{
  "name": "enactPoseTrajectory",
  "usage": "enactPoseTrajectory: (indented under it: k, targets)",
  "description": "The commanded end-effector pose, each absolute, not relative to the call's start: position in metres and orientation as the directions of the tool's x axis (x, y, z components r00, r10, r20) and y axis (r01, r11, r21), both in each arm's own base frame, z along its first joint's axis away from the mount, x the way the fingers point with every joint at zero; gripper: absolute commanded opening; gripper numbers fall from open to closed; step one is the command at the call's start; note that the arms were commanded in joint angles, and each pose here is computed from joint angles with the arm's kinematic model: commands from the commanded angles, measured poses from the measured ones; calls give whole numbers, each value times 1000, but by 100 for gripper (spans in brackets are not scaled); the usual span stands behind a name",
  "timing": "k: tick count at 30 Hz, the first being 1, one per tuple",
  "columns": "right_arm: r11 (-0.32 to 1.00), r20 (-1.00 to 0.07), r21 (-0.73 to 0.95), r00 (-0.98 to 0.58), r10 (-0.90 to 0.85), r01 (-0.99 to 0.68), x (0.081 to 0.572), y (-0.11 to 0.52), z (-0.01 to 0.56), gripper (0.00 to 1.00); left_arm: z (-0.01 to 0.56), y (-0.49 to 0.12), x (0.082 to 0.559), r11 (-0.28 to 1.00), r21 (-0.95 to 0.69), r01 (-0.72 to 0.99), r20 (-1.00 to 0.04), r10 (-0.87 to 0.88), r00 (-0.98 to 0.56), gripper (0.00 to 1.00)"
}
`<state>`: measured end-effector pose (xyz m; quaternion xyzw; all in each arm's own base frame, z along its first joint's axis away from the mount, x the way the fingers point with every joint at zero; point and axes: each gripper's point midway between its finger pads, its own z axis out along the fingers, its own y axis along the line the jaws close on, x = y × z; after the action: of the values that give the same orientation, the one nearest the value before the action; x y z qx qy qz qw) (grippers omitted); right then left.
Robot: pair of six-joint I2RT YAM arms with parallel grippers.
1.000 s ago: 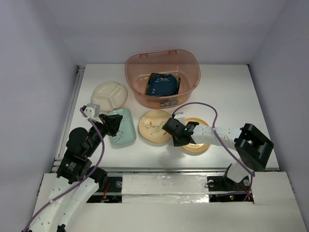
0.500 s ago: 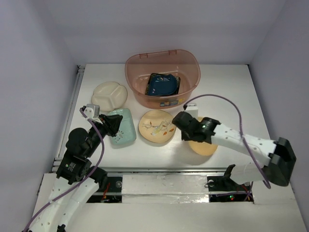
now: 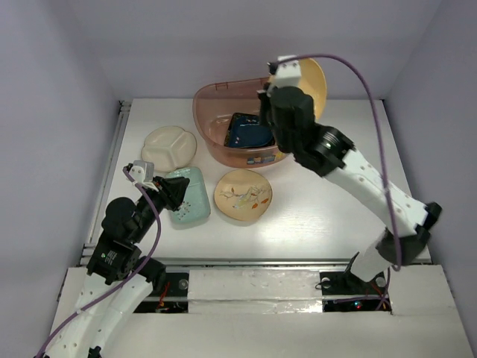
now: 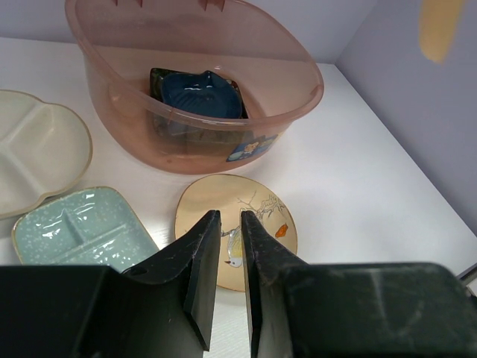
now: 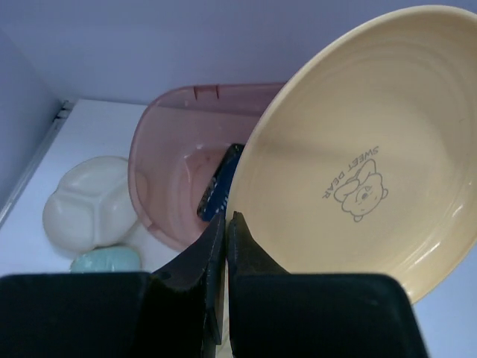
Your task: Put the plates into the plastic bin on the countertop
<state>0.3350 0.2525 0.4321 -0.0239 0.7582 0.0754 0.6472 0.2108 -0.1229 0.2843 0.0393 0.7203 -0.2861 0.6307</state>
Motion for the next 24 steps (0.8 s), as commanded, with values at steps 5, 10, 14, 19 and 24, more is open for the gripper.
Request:
enactPoseTrajectory:
  k: [5, 10, 14, 19, 24]
  targets:
    - [970, -995, -102, 12, -102, -222, 445, 330, 439, 0, 301, -123, 211, 823, -362, 437, -932, -328, -155, 15]
    - [948, -984, -143, -64, -168, -285, 498, 366, 374, 0, 303, -122, 210, 825, -361, 435, -932, -329, -149, 15]
    - [930, -969, -158, -129, -211, -330, 520, 388, 314, 0, 302, -122, 210, 825, -361, 434, -932, -328, -151, 15]
    - [921, -947, -154, -213, -240, -357, 535, 395, 256, 0, 302, -122, 211, 825, -362, 434, -932, -330, -151, 15]
    - [918, -931, -117, -279, -234, -379, 539, 395, 223, 15, 302, -121, 211, 827, -361, 431, -932, -328, -151, 15]
